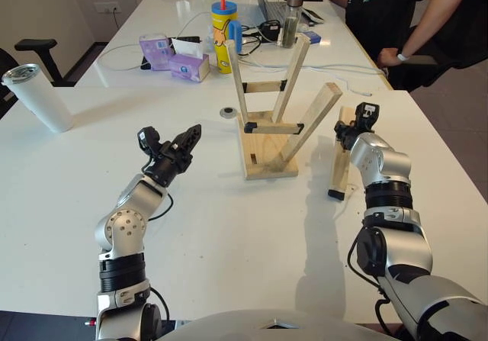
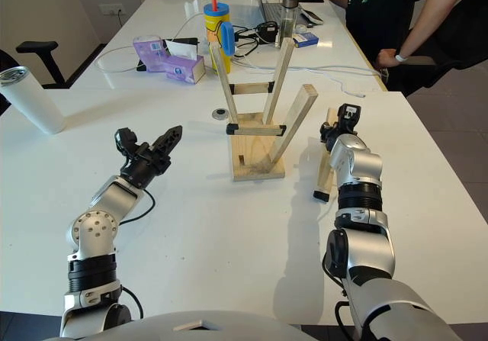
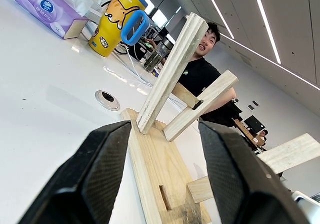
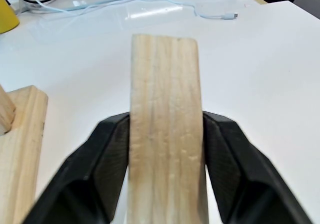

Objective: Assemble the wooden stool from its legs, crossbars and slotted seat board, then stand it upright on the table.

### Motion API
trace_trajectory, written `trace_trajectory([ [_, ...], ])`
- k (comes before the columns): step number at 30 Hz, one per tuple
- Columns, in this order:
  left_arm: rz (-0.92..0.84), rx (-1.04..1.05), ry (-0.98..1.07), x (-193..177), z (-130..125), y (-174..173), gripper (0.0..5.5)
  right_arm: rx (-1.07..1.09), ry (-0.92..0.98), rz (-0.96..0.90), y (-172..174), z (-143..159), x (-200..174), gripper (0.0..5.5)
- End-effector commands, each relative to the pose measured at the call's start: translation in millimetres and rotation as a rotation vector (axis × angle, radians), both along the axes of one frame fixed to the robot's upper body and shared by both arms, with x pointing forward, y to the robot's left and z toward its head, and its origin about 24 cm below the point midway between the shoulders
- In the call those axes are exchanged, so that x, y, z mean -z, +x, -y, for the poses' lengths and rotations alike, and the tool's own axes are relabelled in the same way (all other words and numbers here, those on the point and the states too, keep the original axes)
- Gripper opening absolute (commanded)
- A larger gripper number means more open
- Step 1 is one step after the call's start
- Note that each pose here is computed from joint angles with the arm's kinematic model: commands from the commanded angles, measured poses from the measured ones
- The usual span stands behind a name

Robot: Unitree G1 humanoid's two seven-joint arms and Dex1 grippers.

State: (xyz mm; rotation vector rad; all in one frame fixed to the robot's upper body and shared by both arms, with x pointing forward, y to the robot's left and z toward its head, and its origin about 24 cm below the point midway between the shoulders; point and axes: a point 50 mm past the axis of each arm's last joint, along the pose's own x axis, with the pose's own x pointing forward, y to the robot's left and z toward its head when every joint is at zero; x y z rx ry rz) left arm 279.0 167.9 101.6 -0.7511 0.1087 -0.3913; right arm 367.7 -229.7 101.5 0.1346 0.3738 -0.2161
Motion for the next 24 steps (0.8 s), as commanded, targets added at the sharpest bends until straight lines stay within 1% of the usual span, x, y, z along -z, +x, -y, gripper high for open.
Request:
trace_trajectory([
  [1,0.007,0.008,0.013,-3.5,-0.7,3.9,2.5,-0.013,-0.04,0.114,8.6,-2.0,-27.6,2.11],
  [7,0.021,0.008,0.009,-6.5,0.1,6.3,2.5,-0.039,-0.084,0.223,13.8,-7.2,-49.4,2.11],
  [11,0.042,0.013,0.012,-12.9,-0.3,8.7,2.5,-0.041,-0.096,0.333,16.0,-9.3,-71.1,2.11],
  [15,0.092,0.026,0.015,-27.5,1.0,11.2,2.5,-0.072,-0.129,0.526,15.6,-16.5,-108.6,2.11],
  [20,0.178,0.052,0.001,-54.1,3.9,13.6,2.5,-0.133,-0.18,0.79,8.3,-27.8,-161.8,2.11],
  [24,0.239,0.078,-0.009,-72.1,8.2,12.4,2.5,-0.202,-0.207,0.924,0.9,-40.3,-189.5,2.11],
])
